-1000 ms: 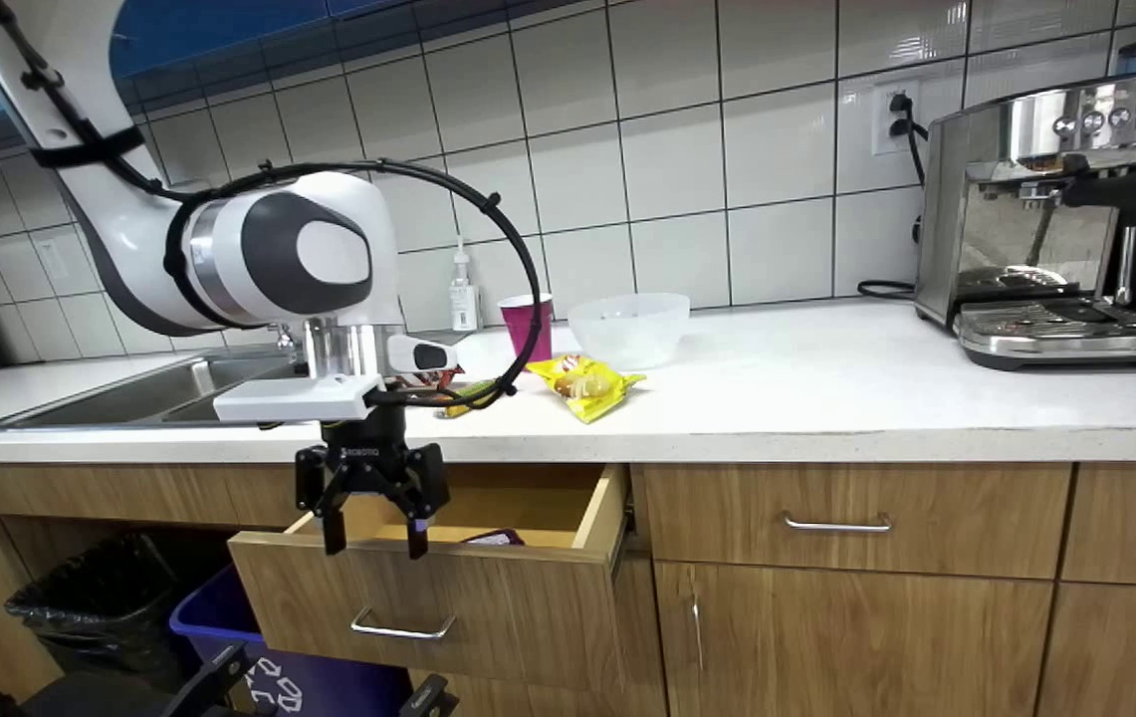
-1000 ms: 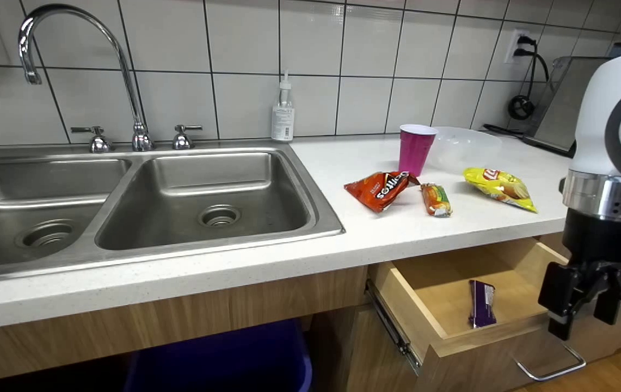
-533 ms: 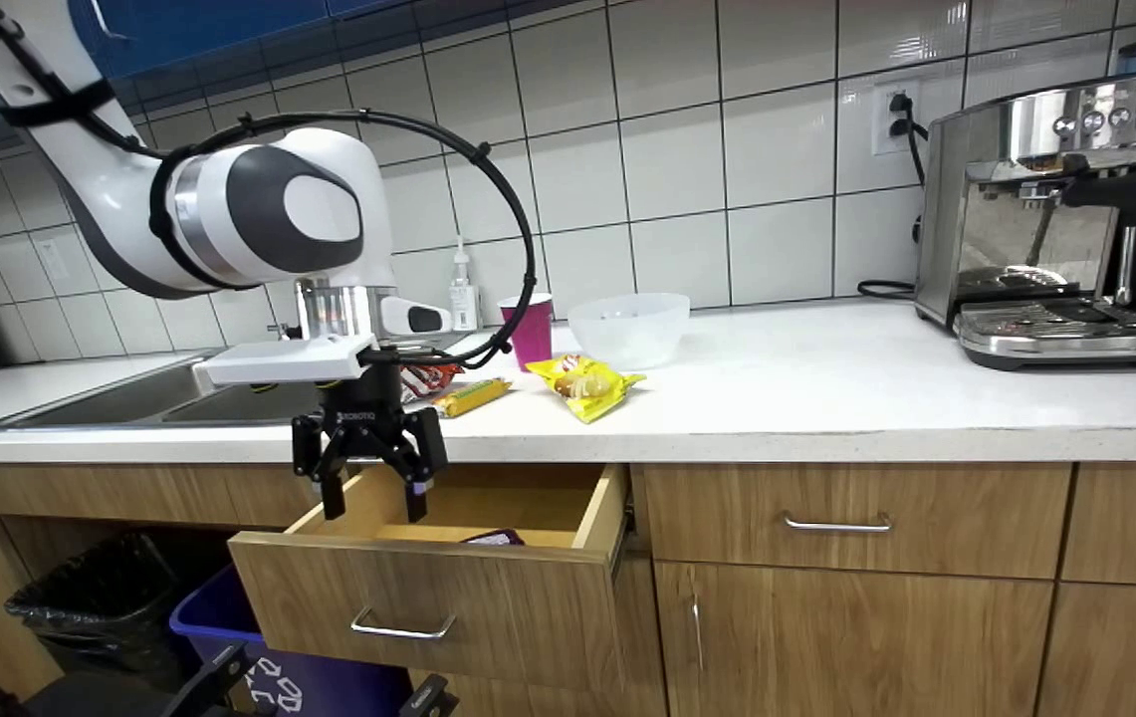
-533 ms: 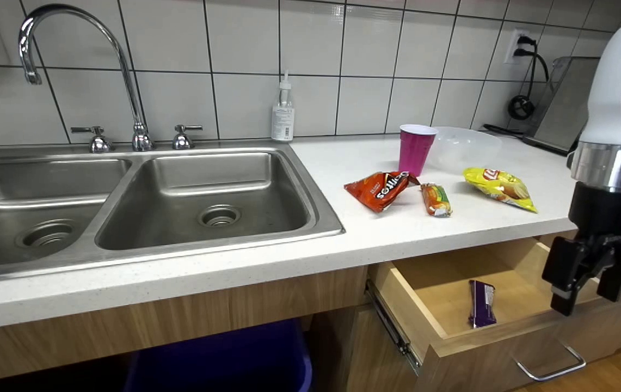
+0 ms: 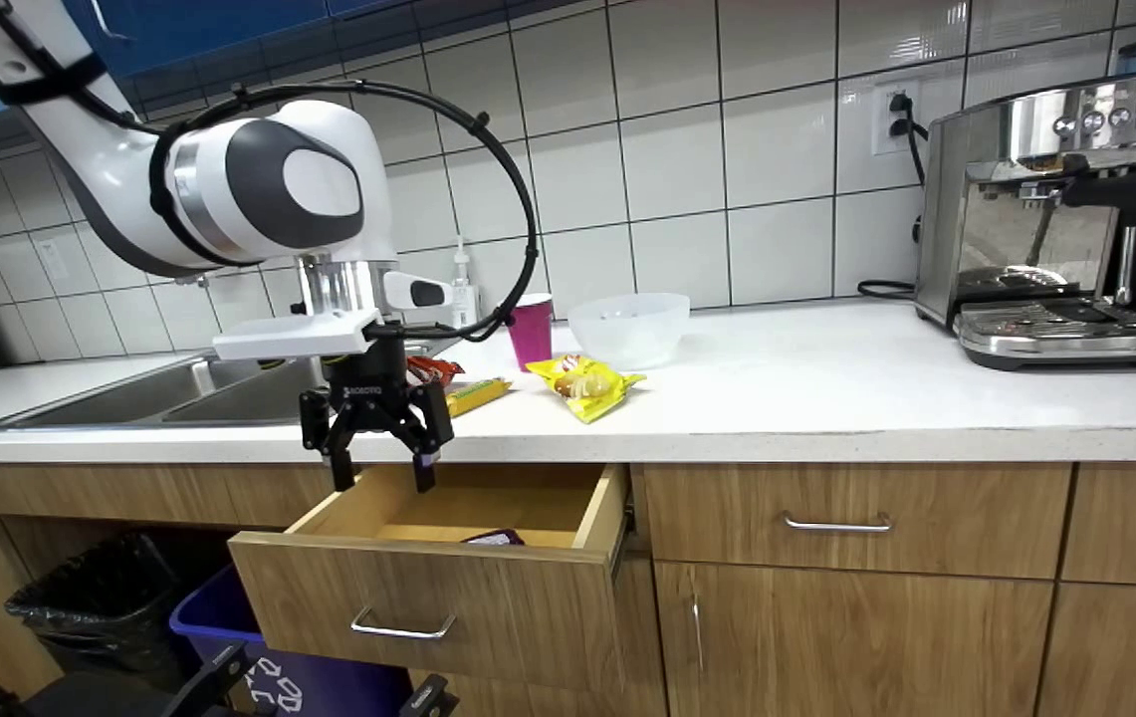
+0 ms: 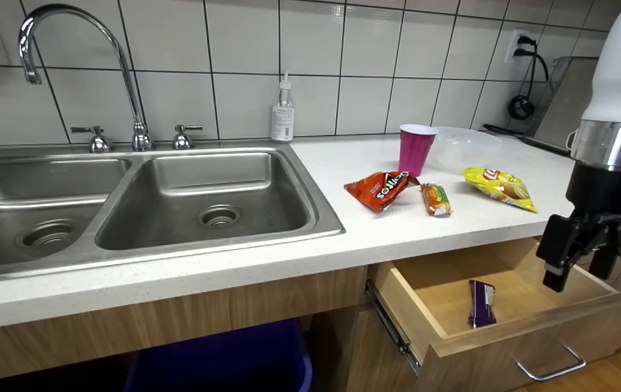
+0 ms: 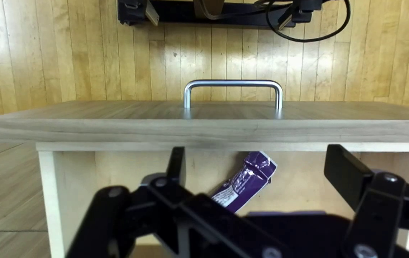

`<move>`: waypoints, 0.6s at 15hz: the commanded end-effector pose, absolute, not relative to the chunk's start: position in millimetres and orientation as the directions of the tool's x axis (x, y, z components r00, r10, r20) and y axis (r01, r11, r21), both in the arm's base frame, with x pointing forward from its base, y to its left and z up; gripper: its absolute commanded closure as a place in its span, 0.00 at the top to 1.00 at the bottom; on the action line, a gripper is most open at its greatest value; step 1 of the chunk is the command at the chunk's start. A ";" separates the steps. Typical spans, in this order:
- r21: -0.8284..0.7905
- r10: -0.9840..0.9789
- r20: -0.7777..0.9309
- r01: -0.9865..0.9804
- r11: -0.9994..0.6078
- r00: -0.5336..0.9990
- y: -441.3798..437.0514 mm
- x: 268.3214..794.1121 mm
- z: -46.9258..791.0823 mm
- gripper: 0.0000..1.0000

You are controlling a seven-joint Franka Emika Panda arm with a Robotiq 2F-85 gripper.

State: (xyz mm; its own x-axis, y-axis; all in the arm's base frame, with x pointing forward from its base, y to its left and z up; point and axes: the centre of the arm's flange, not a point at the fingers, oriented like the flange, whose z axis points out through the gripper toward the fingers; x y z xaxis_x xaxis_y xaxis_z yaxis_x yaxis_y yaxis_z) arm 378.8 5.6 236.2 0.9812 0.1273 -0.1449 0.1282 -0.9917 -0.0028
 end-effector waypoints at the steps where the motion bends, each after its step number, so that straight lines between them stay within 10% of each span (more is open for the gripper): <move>1: -0.004 0.112 -0.097 0.112 -0.994 0.989 -3.6 394.9 260.2 1.00; 9: 0.011 0.072 -0.003 0.072 -0.997 0.997 -26.7 442.0 288.9 1.00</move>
